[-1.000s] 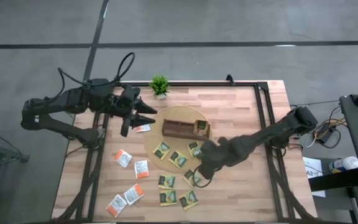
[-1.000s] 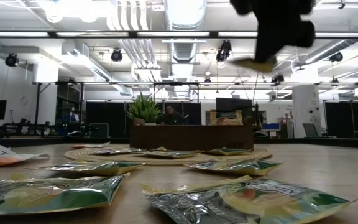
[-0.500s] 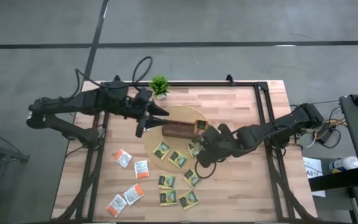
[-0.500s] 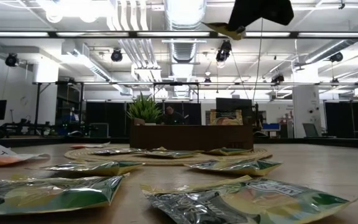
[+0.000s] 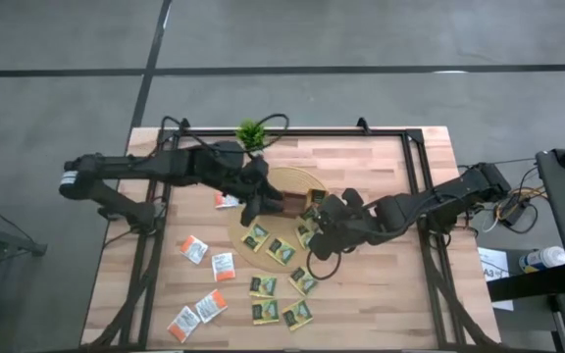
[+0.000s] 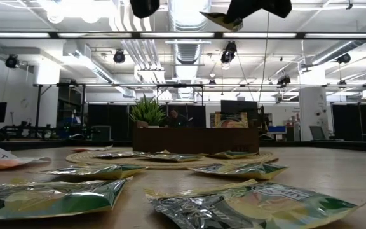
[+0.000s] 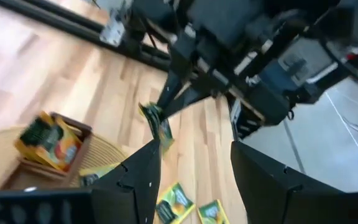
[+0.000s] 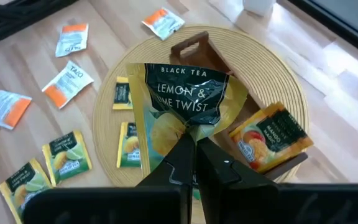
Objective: Pick & Place Tea
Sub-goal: Put the yellow tea bag into the middle section of the wooden organizer
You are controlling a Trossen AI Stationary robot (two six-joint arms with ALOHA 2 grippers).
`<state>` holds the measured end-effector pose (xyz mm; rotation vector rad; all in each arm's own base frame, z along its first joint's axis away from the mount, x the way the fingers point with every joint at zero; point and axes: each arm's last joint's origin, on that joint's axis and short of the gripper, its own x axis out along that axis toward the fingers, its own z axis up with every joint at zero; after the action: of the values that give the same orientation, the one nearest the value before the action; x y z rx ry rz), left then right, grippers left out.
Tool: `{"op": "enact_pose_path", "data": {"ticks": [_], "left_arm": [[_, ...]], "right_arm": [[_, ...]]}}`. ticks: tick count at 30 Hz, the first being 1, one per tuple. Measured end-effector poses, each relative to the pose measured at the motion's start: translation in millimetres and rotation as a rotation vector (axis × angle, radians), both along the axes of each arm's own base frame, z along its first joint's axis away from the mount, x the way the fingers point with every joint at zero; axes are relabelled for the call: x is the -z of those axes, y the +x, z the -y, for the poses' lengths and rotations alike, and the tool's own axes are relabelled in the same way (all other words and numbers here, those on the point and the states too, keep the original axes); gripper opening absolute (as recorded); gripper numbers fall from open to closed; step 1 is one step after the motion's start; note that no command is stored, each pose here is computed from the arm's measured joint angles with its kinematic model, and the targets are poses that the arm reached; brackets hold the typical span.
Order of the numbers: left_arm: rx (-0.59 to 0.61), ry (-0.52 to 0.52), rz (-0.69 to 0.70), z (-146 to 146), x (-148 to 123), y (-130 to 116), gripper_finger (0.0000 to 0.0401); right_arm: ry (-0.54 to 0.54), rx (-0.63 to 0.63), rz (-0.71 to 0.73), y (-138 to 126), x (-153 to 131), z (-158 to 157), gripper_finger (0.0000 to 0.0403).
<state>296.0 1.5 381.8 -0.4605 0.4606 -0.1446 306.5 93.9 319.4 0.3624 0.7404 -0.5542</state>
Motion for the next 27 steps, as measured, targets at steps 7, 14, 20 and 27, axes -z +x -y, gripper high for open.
{"op": "enact_pose_path", "data": {"ticks": [7,14,20,27], "left_arm": [[0.036,-0.05,-0.075,1.5,19.1,17.8,0.0188],[0.023,-0.083,-0.116,0.9,33.7,32.6,0.0188],[0.007,-0.117,-0.07,0.5,36.9,45.2,0.0188],[-0.012,-0.135,-0.098,0.1,44.8,51.3,0.0188]], "right_arm": [[-0.023,-0.021,-0.008,0.3,-0.8,0.6,0.0008],[-0.033,-0.034,-0.013,0.5,-1.0,0.6,0.0008],[-0.038,-0.042,-0.011,0.8,-1.2,0.4,0.0008],[-0.041,-0.059,-0.01,1.4,-1.6,-0.3,0.0008]]}}
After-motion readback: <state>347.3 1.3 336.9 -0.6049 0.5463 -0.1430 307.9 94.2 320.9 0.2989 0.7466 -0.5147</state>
